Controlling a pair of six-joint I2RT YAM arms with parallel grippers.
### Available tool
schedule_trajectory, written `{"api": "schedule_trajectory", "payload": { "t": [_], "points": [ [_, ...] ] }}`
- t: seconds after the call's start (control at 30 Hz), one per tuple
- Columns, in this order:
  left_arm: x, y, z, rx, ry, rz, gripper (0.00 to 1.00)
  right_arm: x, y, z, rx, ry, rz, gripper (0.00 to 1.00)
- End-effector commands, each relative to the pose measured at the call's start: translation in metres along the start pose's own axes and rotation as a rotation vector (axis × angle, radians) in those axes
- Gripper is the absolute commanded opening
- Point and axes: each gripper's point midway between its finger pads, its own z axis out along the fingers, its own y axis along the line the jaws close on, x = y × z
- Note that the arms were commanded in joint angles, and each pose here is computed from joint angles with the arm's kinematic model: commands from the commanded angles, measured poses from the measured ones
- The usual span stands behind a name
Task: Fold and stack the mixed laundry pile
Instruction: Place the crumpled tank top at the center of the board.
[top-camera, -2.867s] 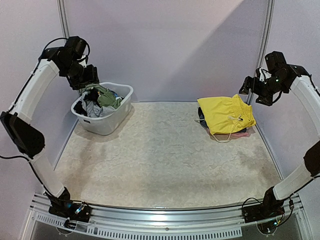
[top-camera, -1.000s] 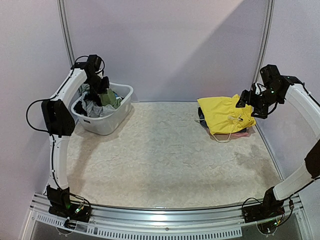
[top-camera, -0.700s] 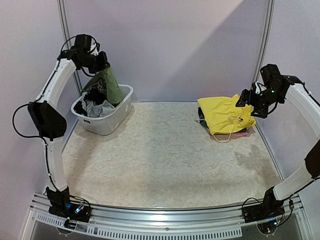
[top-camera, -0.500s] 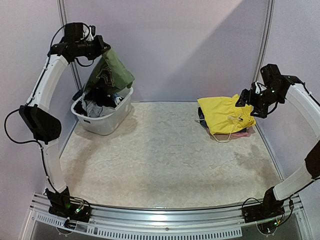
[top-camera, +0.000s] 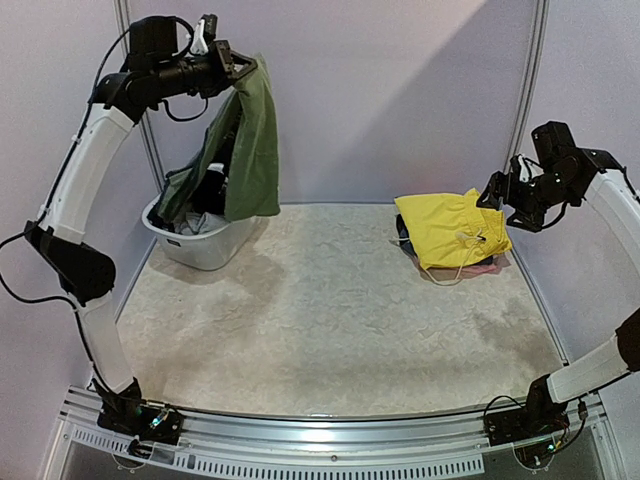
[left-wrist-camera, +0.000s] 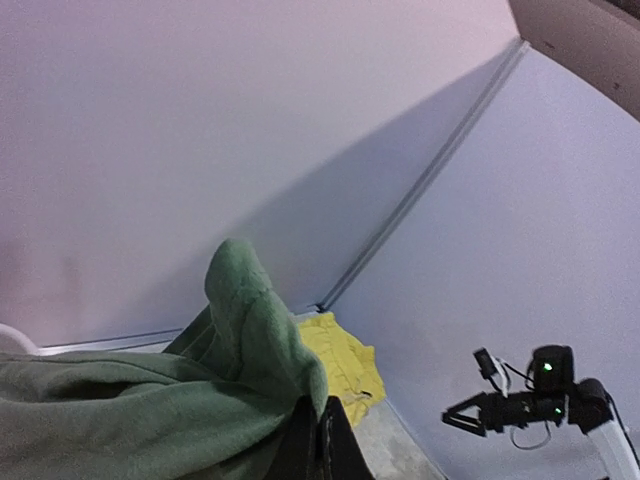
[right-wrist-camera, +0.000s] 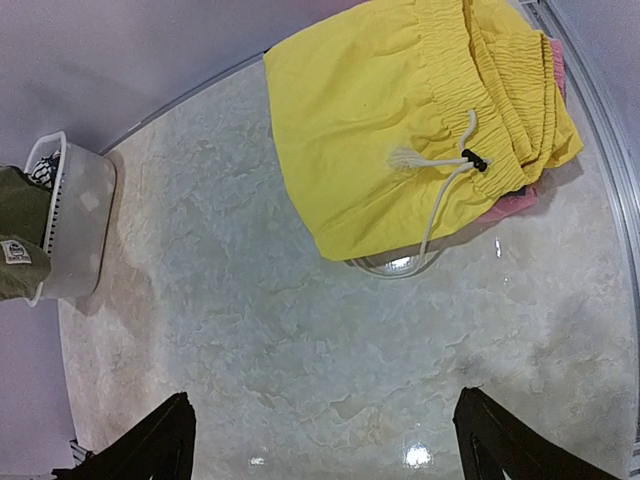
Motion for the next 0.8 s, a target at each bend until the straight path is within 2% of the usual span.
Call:
{"api": "schedule_trajectory", "payload": {
  "t": [0.0,0.13,0.17,0.23,0.3,0.33,0.37,0.47,0.63,0.77],
  "points": [
    [0.029,-0.073,-0.020,0.094,0.033,0.081,0.00,-0.002,0.001,-0.022,0.022,-0.040,-0.033,0.91],
    [0.107,-0.099,0.007,0.098,0.160,0.062,0.00,-0.001,-0.007,-0.029,0.057,-0.062,-0.026,0.91],
    [0.132,-0.101,0.016,0.097,0.199,0.046,0.05,0.000,-0.010,-0.029,0.075,-0.065,-0.025,0.91],
    [0.186,-0.107,0.032,0.097,0.301,0.011,0.35,0.003,-0.017,-0.032,0.106,-0.076,-0.017,0.92],
    [0.245,-0.101,0.044,0.061,0.446,-0.017,0.77,0.006,-0.021,-0.037,0.119,-0.087,-0.009,0.92],
    [0.269,-0.097,0.044,0.032,0.518,-0.018,0.93,0.007,-0.022,-0.039,0.123,-0.087,-0.007,0.93],
    [0.292,-0.096,0.041,0.008,0.581,0.000,0.99,0.009,-0.023,-0.041,0.125,-0.089,0.001,0.93],
    [0.324,-0.086,0.021,-0.088,0.657,0.100,1.00,0.017,-0.027,-0.044,0.131,-0.089,0.011,0.93],
    [0.324,-0.052,-0.006,-0.198,0.637,0.148,0.99,0.031,-0.030,-0.042,0.111,-0.076,0.025,0.93],
    [0.327,0.004,-0.014,-0.330,0.680,0.104,0.89,0.041,-0.029,-0.034,0.079,-0.048,0.043,0.92]
  ]
}}
